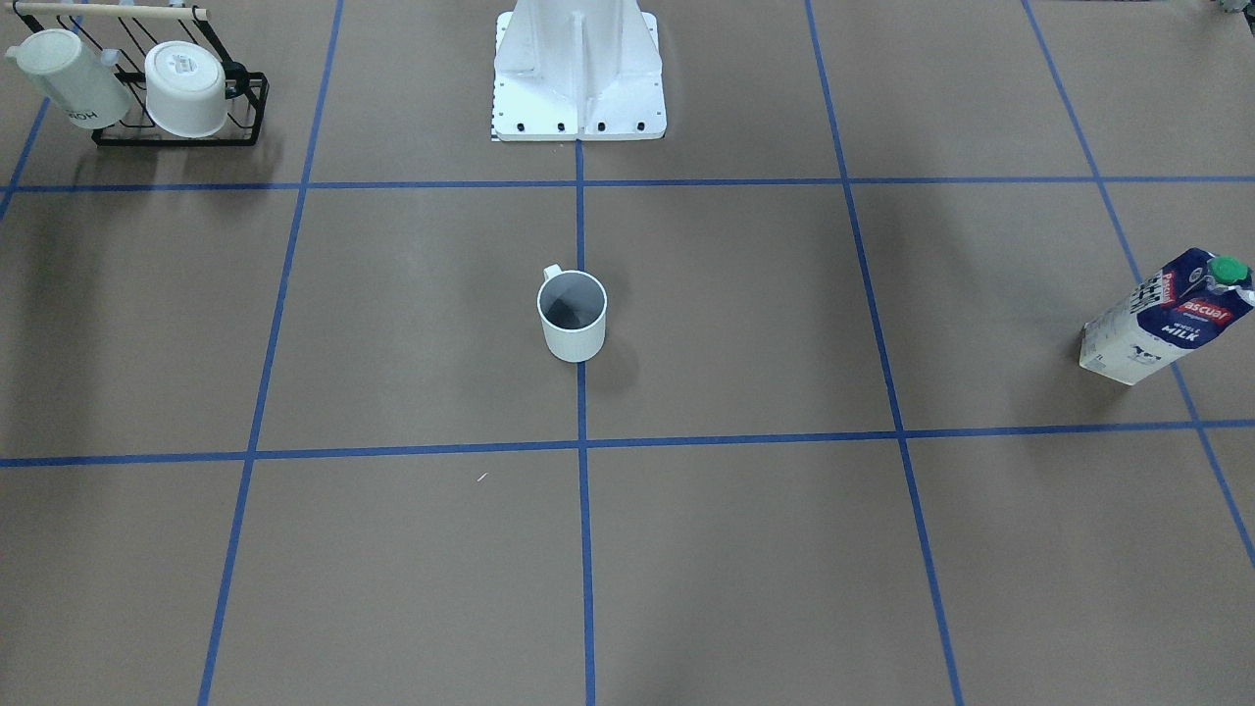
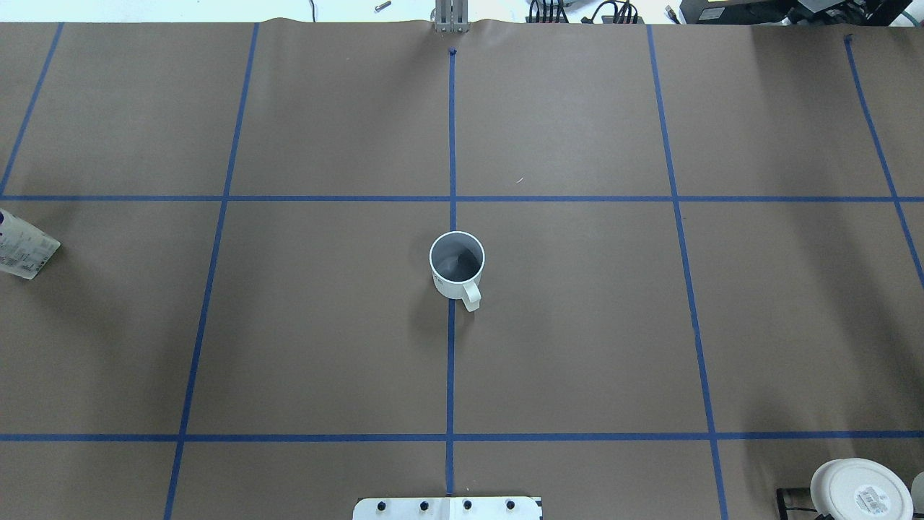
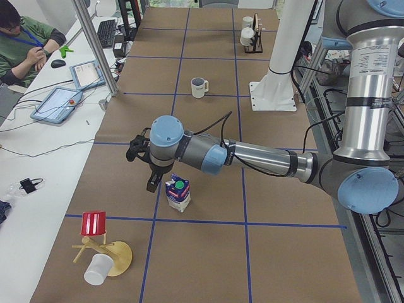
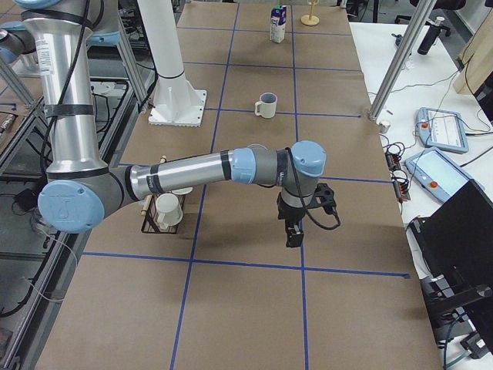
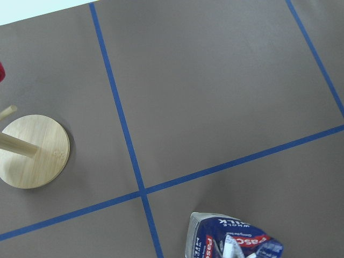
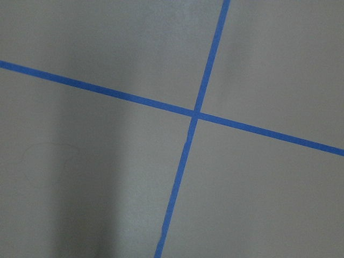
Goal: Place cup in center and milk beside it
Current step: 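Reach the left gripper to the milk carton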
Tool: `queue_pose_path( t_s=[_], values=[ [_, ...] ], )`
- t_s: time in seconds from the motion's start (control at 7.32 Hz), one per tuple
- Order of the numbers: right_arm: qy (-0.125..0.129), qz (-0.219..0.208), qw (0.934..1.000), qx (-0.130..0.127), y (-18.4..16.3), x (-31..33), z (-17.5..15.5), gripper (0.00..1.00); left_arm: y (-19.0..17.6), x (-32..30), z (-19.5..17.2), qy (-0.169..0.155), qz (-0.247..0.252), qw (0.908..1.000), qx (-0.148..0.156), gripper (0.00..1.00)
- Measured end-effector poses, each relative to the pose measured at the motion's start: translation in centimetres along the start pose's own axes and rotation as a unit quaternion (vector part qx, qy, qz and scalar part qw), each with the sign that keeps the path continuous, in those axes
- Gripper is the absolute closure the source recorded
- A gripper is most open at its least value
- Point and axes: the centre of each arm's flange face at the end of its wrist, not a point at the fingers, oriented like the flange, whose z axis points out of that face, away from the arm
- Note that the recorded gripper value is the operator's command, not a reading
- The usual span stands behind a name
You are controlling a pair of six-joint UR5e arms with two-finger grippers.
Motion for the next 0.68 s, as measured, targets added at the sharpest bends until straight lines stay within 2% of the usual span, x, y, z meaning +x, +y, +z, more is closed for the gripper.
queue_pose_path(
  t_s=[0.27, 0.68],
  values=[
    [-0.007, -0.001, 1.0, 0.003, 1.5, 0.9, 1.0, 0.0, 0.4, 3.5, 2.9, -0.011, 0.018, 0.9997, -0.01, 0.01],
    [-0.01, 0.0, 0.9999, 0.003, 1.8, 1.1, 1.3, 0.0, 4.3, 4.2, 7.0, -0.038, 0.054, 0.9975, -0.026, 0.01]
  ],
)
